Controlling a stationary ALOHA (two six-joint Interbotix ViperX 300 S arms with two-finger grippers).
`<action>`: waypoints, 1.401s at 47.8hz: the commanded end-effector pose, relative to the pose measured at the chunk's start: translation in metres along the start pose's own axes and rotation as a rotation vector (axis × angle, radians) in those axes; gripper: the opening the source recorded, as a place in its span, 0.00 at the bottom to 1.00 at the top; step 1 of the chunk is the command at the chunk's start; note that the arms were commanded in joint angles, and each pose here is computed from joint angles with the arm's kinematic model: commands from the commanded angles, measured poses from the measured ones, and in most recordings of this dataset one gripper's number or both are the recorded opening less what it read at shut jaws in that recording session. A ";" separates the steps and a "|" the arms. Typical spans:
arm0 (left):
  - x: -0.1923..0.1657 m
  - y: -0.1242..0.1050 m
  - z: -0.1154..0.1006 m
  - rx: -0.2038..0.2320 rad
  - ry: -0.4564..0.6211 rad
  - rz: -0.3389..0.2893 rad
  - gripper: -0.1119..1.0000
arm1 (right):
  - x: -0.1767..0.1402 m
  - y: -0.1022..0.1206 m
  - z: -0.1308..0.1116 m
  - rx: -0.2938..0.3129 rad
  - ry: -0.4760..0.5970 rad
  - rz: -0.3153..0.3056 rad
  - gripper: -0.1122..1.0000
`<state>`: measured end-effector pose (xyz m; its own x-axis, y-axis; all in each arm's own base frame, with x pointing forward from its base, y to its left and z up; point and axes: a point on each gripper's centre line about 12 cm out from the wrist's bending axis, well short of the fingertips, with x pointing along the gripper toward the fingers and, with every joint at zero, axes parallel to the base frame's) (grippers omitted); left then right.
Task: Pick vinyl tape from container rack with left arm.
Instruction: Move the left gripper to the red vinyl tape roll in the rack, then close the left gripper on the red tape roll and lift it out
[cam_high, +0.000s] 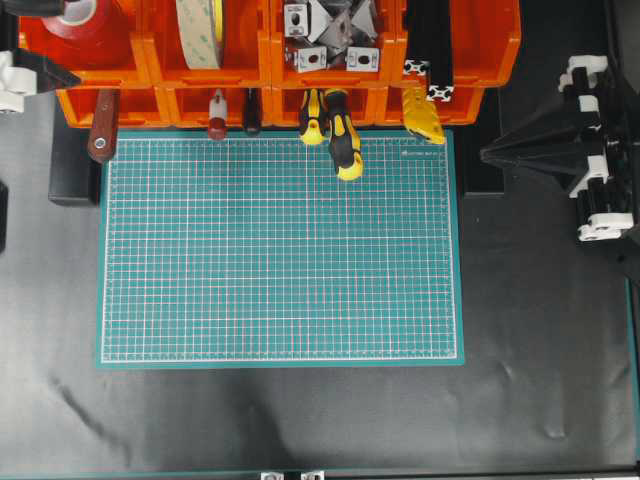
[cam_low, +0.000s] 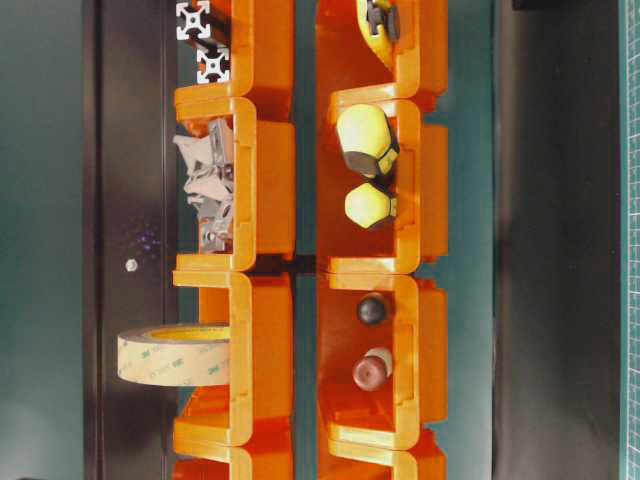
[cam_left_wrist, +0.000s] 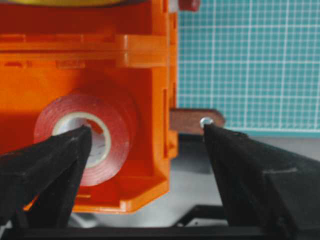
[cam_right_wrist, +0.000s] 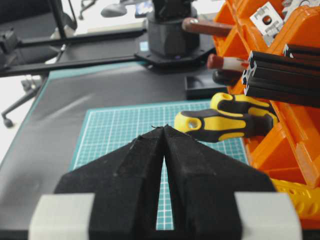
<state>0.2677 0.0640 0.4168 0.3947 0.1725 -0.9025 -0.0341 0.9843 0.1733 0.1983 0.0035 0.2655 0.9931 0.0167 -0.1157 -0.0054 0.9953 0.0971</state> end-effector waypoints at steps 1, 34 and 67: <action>0.000 0.006 -0.003 -0.023 0.000 0.013 0.86 | 0.001 0.002 0.008 0.001 -0.021 0.008 0.10; 0.024 0.008 -0.010 -0.043 0.014 0.018 0.87 | -0.002 0.003 0.010 0.000 -0.034 0.015 0.10; 0.019 0.013 -0.008 0.035 -0.001 0.027 0.26 | -0.009 0.001 0.014 0.000 -0.067 0.005 0.10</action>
<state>0.2690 0.0777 0.3855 0.3567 0.1829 -0.9161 -0.0204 0.9819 0.1881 0.1905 0.0039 0.2751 0.9977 0.0198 -0.0653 -0.0134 0.9951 0.0976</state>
